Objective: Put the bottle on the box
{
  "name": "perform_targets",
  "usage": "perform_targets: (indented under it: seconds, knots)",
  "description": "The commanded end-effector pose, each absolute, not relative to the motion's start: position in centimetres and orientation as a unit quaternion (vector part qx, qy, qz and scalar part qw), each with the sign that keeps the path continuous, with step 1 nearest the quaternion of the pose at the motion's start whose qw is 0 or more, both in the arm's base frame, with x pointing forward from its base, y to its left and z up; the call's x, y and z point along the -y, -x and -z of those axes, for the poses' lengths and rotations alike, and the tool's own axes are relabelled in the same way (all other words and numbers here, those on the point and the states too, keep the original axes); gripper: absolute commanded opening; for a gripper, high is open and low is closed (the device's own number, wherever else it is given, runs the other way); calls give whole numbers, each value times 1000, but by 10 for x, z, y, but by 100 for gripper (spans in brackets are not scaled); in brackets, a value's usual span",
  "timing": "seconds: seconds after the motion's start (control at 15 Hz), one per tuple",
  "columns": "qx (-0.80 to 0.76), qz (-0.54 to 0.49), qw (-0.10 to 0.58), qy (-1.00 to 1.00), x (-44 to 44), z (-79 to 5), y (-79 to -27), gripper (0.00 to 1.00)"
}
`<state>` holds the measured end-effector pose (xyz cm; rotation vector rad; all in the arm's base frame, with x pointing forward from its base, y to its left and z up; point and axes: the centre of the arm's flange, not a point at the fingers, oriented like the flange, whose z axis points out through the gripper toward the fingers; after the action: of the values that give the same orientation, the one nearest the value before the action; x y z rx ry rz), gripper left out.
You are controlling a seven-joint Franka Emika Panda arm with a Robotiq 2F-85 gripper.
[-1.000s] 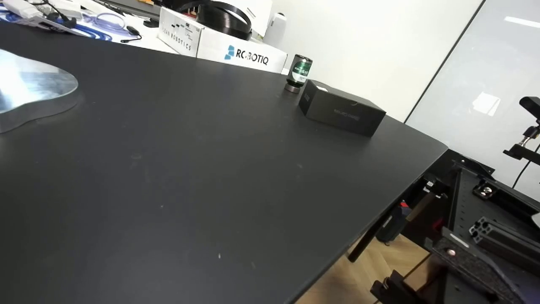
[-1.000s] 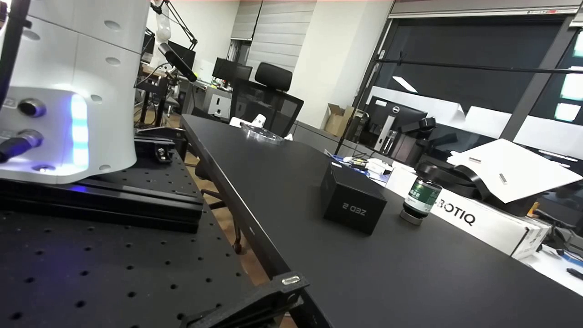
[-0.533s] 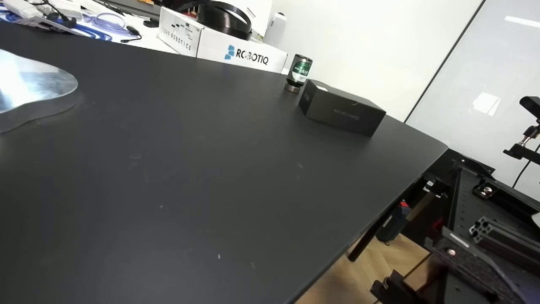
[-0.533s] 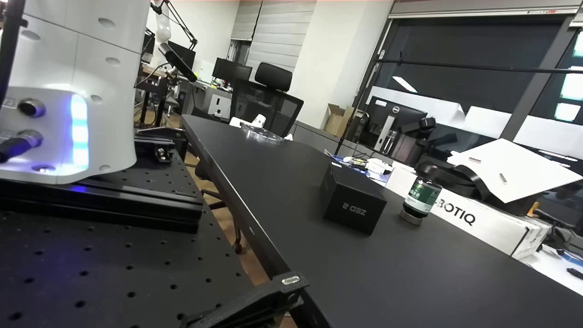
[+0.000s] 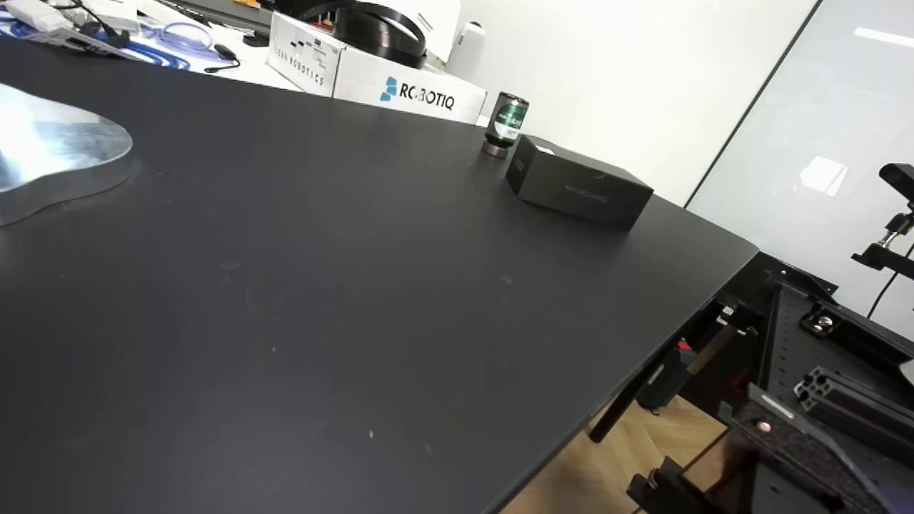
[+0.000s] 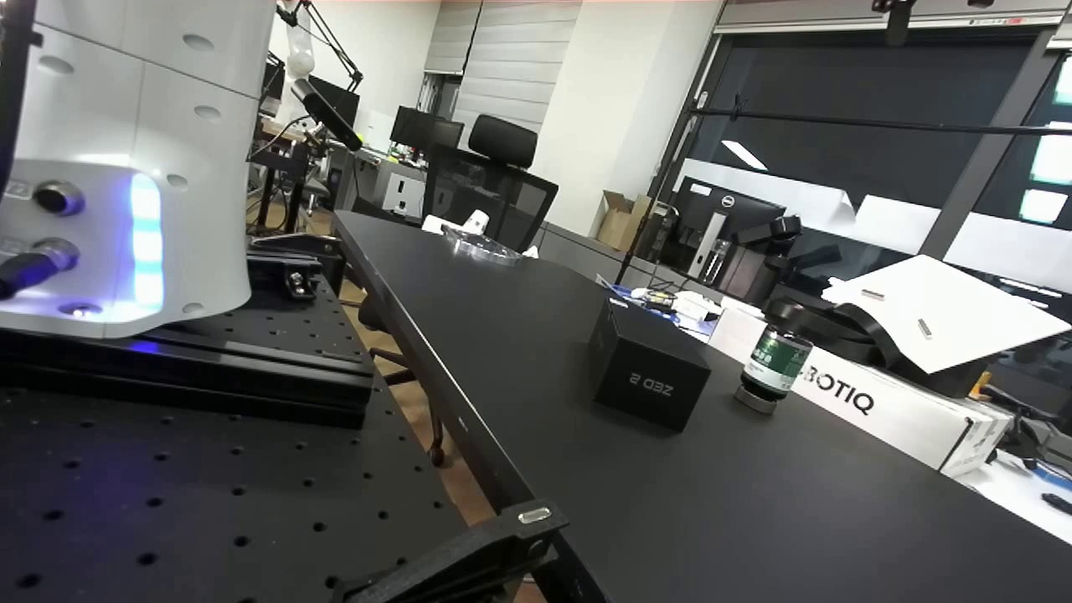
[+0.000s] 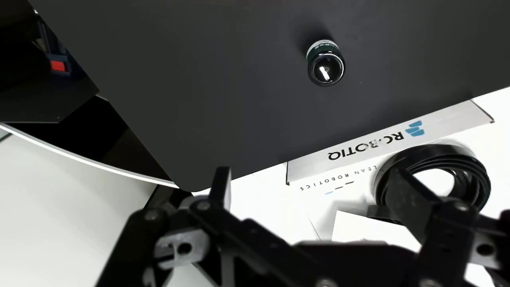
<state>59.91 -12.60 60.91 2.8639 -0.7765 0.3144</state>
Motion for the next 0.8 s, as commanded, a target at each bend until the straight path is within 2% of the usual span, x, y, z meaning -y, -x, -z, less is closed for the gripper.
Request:
perform_targets:
  seconds: [0.0, 0.33, 0.73]
  knots:
    - [260, -105, 79, -957, 126, -610, -601, 100]
    - [283, -121, 79, -948, 124, -601, -606, 100]
    - [386, -86, 69, -916, 122, -484, -639, 100]
